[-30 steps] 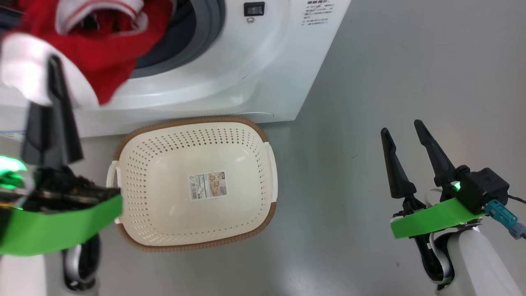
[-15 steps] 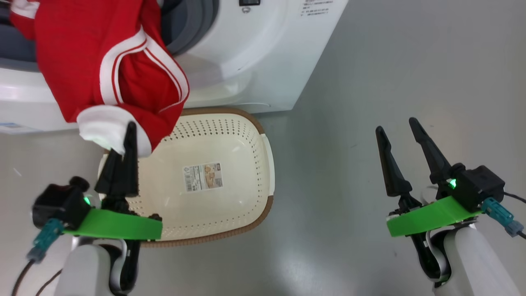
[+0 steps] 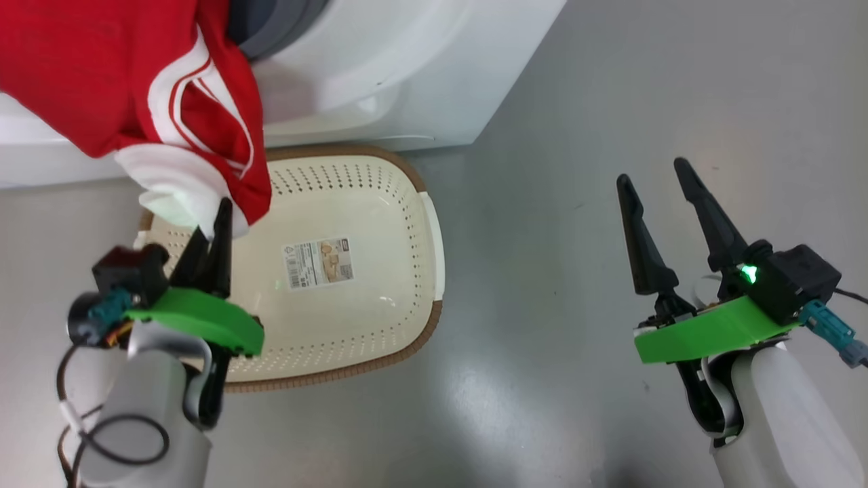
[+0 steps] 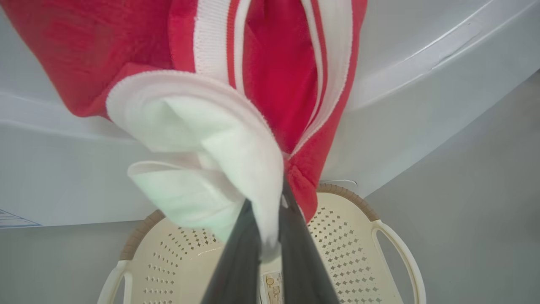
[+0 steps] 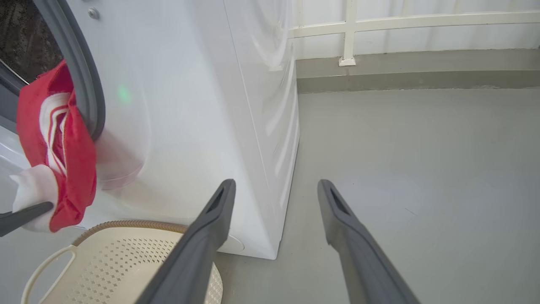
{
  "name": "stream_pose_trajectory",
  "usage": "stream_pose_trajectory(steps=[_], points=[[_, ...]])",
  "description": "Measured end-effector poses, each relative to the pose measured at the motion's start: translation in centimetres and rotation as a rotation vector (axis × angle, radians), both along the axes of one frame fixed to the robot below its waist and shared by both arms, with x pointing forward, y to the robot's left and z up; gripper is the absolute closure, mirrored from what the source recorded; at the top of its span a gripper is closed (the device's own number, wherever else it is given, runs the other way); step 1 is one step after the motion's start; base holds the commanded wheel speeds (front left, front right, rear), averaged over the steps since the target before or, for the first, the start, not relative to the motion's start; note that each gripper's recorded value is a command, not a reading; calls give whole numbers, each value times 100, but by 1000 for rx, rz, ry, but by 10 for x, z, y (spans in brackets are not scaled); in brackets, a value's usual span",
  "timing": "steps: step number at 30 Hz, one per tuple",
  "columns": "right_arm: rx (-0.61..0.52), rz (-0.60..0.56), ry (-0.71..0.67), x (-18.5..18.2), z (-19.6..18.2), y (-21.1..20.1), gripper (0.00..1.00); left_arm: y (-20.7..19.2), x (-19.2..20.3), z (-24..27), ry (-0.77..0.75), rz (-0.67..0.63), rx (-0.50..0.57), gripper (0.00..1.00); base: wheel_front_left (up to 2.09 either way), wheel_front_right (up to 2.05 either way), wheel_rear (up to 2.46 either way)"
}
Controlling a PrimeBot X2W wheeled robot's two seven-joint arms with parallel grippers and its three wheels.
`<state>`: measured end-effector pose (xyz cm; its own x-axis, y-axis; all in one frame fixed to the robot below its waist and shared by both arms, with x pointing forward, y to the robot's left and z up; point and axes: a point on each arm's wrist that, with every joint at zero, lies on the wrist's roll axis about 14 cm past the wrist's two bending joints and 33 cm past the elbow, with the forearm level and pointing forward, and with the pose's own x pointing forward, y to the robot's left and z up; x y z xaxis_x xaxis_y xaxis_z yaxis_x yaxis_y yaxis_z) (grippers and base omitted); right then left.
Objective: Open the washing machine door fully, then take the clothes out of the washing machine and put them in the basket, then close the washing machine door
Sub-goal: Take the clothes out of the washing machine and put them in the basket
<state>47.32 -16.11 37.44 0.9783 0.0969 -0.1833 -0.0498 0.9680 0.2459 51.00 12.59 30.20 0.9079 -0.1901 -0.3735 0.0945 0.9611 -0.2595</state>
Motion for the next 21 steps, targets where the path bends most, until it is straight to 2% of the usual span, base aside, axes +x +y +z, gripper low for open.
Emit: stream_pose_trajectory(steps=[5, 6, 8, 9, 12, 13, 14, 15, 21], points=[[0, -4, 11, 4, -7, -2, 0, 1, 16, -15, 34, -11, 21, 100, 0, 0, 0], [-1, -5, 15, 4, -9, -2, 0, 2, 19, -17, 39, -12, 24, 96, 0, 0, 0], [-3, -6, 17, 5, -11, -3, 0, 2, 22, -21, 49, -13, 27, 77, 0, 0, 0], [-3, -6, 15, 6, -11, -3, 0, 1, 23, -23, 54, -14, 29, 77, 0, 0, 0], [-5, -8, 13, 8, -11, -4, 0, 1, 26, -26, 61, -18, 31, 50, 0, 0, 0], [-5, -8, 15, 8, -12, -4, 0, 1, 28, -27, 61, -18, 32, 29, 0, 0, 0], [-5, -8, 15, 8, -12, -4, 0, 2, 28, -27, 61, -18, 34, 12, 0, 0, 0], [-5, -8, 15, 8, -12, -4, 0, 2, 29, -27, 62, -17, 35, 0, 0, 0, 0], [-2, -5, 16, 9, -13, -2, 0, 5, 31, -24, 55, -11, 37, 0, 0, 0, 0]])
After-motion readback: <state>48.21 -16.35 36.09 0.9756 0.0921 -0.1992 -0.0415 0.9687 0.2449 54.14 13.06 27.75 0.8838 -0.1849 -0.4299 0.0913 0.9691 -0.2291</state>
